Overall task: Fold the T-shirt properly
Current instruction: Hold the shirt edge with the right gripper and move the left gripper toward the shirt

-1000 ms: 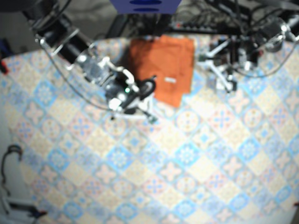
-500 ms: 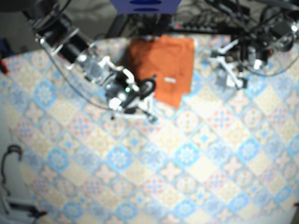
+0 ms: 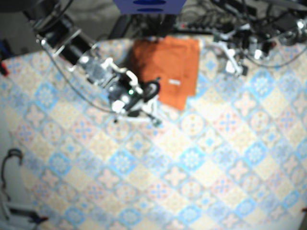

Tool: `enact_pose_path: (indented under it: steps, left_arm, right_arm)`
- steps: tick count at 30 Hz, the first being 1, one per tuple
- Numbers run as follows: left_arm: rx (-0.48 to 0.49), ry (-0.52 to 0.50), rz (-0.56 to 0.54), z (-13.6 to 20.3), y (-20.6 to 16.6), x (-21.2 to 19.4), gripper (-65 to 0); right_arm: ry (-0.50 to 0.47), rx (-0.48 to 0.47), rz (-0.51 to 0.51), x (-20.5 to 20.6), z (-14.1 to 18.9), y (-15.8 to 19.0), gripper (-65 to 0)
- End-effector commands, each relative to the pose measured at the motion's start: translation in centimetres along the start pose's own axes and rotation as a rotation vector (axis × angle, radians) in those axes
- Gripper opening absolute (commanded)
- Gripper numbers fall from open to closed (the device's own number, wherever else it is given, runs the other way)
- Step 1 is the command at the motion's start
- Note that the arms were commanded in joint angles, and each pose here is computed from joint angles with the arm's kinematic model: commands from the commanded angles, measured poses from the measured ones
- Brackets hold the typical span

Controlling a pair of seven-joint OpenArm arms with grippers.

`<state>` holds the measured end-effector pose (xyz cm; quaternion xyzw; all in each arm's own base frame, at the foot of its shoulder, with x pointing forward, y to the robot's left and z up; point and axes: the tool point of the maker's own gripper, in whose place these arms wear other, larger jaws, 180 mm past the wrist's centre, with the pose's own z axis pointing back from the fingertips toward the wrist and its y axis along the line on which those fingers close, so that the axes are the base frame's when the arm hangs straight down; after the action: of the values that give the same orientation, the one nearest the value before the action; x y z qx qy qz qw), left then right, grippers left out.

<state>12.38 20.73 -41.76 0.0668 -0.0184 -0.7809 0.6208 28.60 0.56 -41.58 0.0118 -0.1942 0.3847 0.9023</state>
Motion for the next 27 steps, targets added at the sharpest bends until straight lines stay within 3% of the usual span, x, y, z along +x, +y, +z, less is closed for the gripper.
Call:
enact_pose_path:
  steps: [1, 27]
  left_arm:
    - [0.020, 0.015, -0.003, 0.47, 0.51, -0.63, -15.4]
    - [0.018, 0.016, -0.004, 0.48, 0.46, -0.70, -15.4]
  right_arm:
    - [-0.040, -0.017, 0.000, 1.35, 0.59, -0.76, -44.7]
    - [-0.046, -0.027, -0.028, 1.51, 0.75, -1.59, -44.7]
